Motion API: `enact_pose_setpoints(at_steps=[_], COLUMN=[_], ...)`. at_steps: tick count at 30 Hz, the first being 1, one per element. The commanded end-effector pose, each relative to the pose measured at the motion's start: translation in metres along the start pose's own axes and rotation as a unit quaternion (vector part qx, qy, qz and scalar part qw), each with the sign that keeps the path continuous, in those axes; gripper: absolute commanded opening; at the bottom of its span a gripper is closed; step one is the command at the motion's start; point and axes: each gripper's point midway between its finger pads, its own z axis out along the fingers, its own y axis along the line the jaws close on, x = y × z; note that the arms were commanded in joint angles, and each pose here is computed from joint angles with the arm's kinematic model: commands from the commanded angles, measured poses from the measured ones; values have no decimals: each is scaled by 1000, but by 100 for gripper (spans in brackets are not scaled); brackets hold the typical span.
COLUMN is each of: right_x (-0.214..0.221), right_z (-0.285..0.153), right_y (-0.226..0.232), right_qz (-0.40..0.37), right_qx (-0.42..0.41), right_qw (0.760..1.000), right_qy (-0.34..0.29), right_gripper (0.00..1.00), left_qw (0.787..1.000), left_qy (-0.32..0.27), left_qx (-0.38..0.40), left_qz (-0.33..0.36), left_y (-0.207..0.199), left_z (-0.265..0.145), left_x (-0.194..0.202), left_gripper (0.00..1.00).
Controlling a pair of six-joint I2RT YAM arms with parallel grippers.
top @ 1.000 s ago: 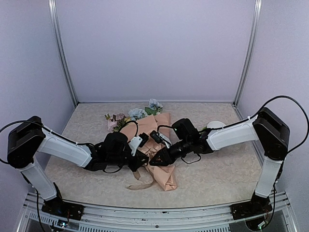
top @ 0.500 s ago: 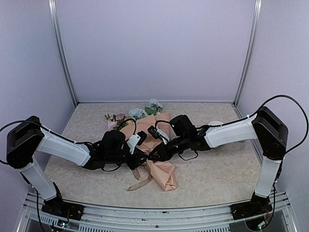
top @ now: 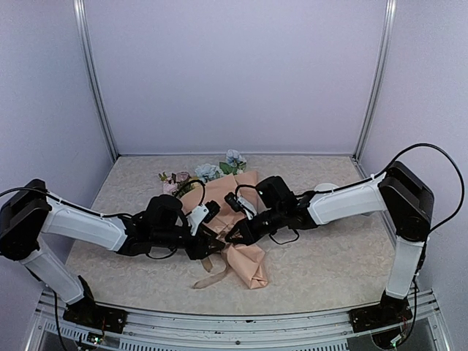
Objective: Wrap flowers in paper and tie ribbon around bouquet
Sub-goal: Cross the half-tied ribbon over the folded bouquet.
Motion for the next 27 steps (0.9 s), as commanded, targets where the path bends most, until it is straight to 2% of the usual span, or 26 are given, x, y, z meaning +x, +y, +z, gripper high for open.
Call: enact_pose_setpoints(at_steps=[1, 6, 10, 15, 19, 24, 27], right_x=[-11, -12, -10, -11, -12, -14, -14], right_z=[-7, -7, -7, -10, -11, -11, -10], right_y=[-2, 3, 3, 3, 4, 8, 8], right_qz=[10, 15, 33, 34, 33, 31, 32], right_qx=[10, -8, -10, -6, -5, -17, -16], right_qw=[1000, 999, 999, 999, 999, 999, 999], right_qy=[-28, -33, -31, -34, -37, -39, -39], right_gripper=[2, 2, 2, 3, 5, 23, 26], left_qw=[999, 997, 995, 995, 995, 995, 996], left_qy=[-34, -60, -62, -34, -47, -57, -53], left_qx=[-38, -28, -56, -85, -78, -73, -63], left_qz=[5, 29, 46, 46, 44, 43, 42], left_y=[11, 5, 7, 17, 11, 6, 3], left_z=[-9, -6, 3, 17, 19, 22, 24], left_x=[-8, -17, -19, -5, -11, -16, -13], left_gripper=[48, 62, 63, 55, 46, 39, 31])
